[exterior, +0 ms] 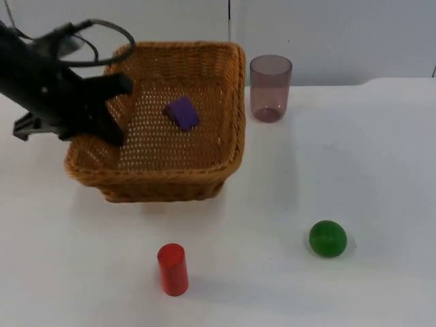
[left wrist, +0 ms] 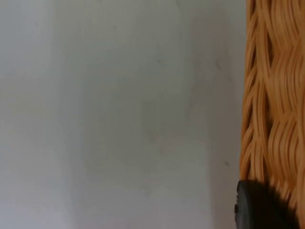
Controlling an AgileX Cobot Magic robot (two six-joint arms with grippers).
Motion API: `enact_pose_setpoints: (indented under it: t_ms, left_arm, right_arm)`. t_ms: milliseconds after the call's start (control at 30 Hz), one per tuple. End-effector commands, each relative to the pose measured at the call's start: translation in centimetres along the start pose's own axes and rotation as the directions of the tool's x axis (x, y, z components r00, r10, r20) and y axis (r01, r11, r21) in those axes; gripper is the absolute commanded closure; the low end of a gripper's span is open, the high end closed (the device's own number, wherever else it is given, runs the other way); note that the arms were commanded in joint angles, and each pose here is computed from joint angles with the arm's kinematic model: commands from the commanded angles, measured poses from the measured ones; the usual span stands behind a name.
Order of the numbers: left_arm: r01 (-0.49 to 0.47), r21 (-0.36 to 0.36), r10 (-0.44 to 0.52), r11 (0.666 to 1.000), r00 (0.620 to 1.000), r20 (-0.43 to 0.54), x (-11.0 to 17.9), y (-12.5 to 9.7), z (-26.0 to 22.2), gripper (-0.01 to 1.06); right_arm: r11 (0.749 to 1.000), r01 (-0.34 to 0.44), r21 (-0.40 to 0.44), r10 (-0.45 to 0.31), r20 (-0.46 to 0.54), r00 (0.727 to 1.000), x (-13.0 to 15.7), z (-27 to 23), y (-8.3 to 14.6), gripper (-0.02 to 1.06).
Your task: Pick up the basket with the left hand and place the triangular block into the basket with the right hand.
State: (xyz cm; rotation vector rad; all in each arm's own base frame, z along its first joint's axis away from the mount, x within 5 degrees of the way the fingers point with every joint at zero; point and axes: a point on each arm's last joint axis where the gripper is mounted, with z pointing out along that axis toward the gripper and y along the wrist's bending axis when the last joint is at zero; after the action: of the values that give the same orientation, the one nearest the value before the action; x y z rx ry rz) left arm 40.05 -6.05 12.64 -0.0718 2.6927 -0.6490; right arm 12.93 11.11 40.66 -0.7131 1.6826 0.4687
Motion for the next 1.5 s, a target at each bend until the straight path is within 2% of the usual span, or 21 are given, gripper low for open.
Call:
enact_pose_setpoints:
  t_ms: [0, 233, 300, 367, 400, 433, 500, 567, 633, 667, 733, 833, 900, 967, 1000, 1100, 1133, 1267, 1300, 1433, 1467]
  left_arm:
    - [0.031, 0.013, -0.031, 0.999, 0.999, 0.013, -0.4, -0.2, 1.0, 1.05]
    - [0.051, -0.010, -0.051, 0.999, 0.998, -0.030, 0.1, 1.1, 3.7, 1.05]
    - [0.034, -0.020, -0.035, 0.999, 0.999, -0.035, 0.2, 1.2, 3.8, 1.01]
    - [0.028, -0.022, -0.029, 0.999, 0.999, -0.037, 0.2, 1.2, 3.8, 0.86]
    - [0.028, -0.022, -0.029, 0.999, 0.999, -0.037, 0.2, 1.2, 3.8, 0.72]
    - [0.028, -0.022, -0.029, 0.999, 0.999, -0.037, 0.2, 1.2, 3.8, 0.72]
    - [0.032, -0.024, -0.033, 0.999, 0.999, -0.035, 0.2, 1.4, 3.7, 0.47]
    - [0.032, -0.025, -0.033, 0.999, 0.999, -0.029, 0.0, 1.4, 3.6, 0.29]
    - [0.033, -0.025, -0.034, 0.999, 0.999, -0.023, -0.1, 1.5, 3.4, 0.25]
    - [0.028, -0.018, -0.029, 0.999, 1.000, -0.009, -0.7, 1.4, 3.0, 0.17]
    - [0.010, -0.017, -0.009, 1.000, 1.000, 0.028, -1.7, 1.4, 1.3, 0.11]
    - [-0.005, -0.019, 0.006, 1.000, 0.998, 0.067, -2.4, 1.1, -0.4, 0.11]
    - [-0.044, -0.034, 0.048, 0.998, 0.989, 0.137, -3.5, 0.4, -4.2, 0.11]
    - [-0.089, -0.068, 0.099, 0.994, 0.980, 0.171, -3.8, -0.6, -7.2, 0.11]
    - [-0.089, -0.068, 0.099, 0.994, 0.980, 0.171, -3.8, -0.6, -7.2, 0.11]
    - [-0.165, -0.123, 0.188, 0.979, 0.958, 0.217, -3.6, -3.1, -12.7, 0.11]
    - [-0.165, -0.123, 0.188, 0.979, 0.958, 0.217, -3.6, -3.1, -12.7, 0.11]
    - [-0.224, -0.131, 0.252, 0.966, 0.928, 0.273, -1.7, -5.5, -18.2, 0.11]
    - [-0.224, -0.131, 0.252, 0.966, 0.928, 0.273, -1.7, -5.5, -18.2, 0.11]
    - [-0.249, -0.146, 0.285, 0.957, 0.895, 0.344, 2.1, -6.9, -22.3, 0.11]
    - [-0.249, -0.146, 0.285, 0.957, 0.895, 0.344, 2.1, -6.9, -22.3, 0.11]
  right_arm:
    - [1.000, -0.008, 0.005, 0.008, 0.039, 0.999, -0.2, -1.3, 0.0, 0.35]
    - [1.000, -0.001, 0.012, -0.001, 0.117, 0.993, -0.5, -4.4, 0.1, 0.35]
    - [1.000, 0.006, 0.016, -0.008, 0.134, 0.991, -0.6, -5.0, 0.1, 0.35]
    - [1.000, 0.008, 0.017, -0.011, 0.142, 0.990, -0.7, -5.4, 0.1, 0.35]
    - [1.000, 0.019, 0.025, -0.022, 0.145, 0.989, -0.7, -5.5, 0.1, 0.35]
    - [1.000, 0.019, 0.025, -0.022, 0.145, 0.989, -0.7, -5.5, 0.1, 0.35]
    - [0.999, 0.026, 0.029, -0.030, 0.142, 0.989, -0.6, -5.5, 0.0, 0.35]
    - [0.999, 0.028, 0.030, -0.032, 0.140, 0.990, -0.6, -5.5, 0.0, 0.35]
    - [0.999, 0.028, 0.030, -0.032, 0.140, 0.990, -0.6, -5.5, 0.0, 0.35]
    - [0.999, 0.030, 0.031, -0.034, 0.136, 0.990, -0.6, -5.5, 0.0, 0.35]
    - [0.999, 0.039, 0.036, -0.043, 0.134, 0.990, -0.6, -5.5, 0.0, 0.35]
    - [0.998, 0.051, 0.044, -0.056, 0.132, 0.990, -0.6, -5.5, -0.1, 0.35]
    - [0.996, 0.067, 0.055, -0.074, 0.134, 0.988, -0.6, -5.5, -0.1, 0.35]
    - [0.996, 0.071, 0.057, -0.078, 0.131, 0.988, -0.6, -5.5, -0.2, 0.35]
    - [0.996, 0.071, 0.057, -0.078, 0.131, 0.988, -0.6, -5.5, -0.2, 0.35]
    - [0.996, 0.071, 0.057, -0.078, 0.131, 0.988, -0.6, -5.5, -0.2, 0.35]
    - [0.996, 0.071, 0.057, -0.078, 0.131, 0.988, -0.6, -5.5, -0.2, 0.35]
    - [0.996, 0.069, 0.054, -0.074, 0.113, 0.991, -0.4, -5.5, -0.1, 0.35]
    - [0.996, 0.069, 0.054, -0.074, 0.113, 0.991, -0.4, -5.5, -0.1, 0.35]
    - [0.997, 0.067, 0.044, -0.069, 0.062, 0.996, 0.1, -5.4, -0.1, 0.35]
    - [0.997, 0.067, 0.044, -0.069, 0.062, 0.996, 0.1, -5.4, -0.1, 0.35]
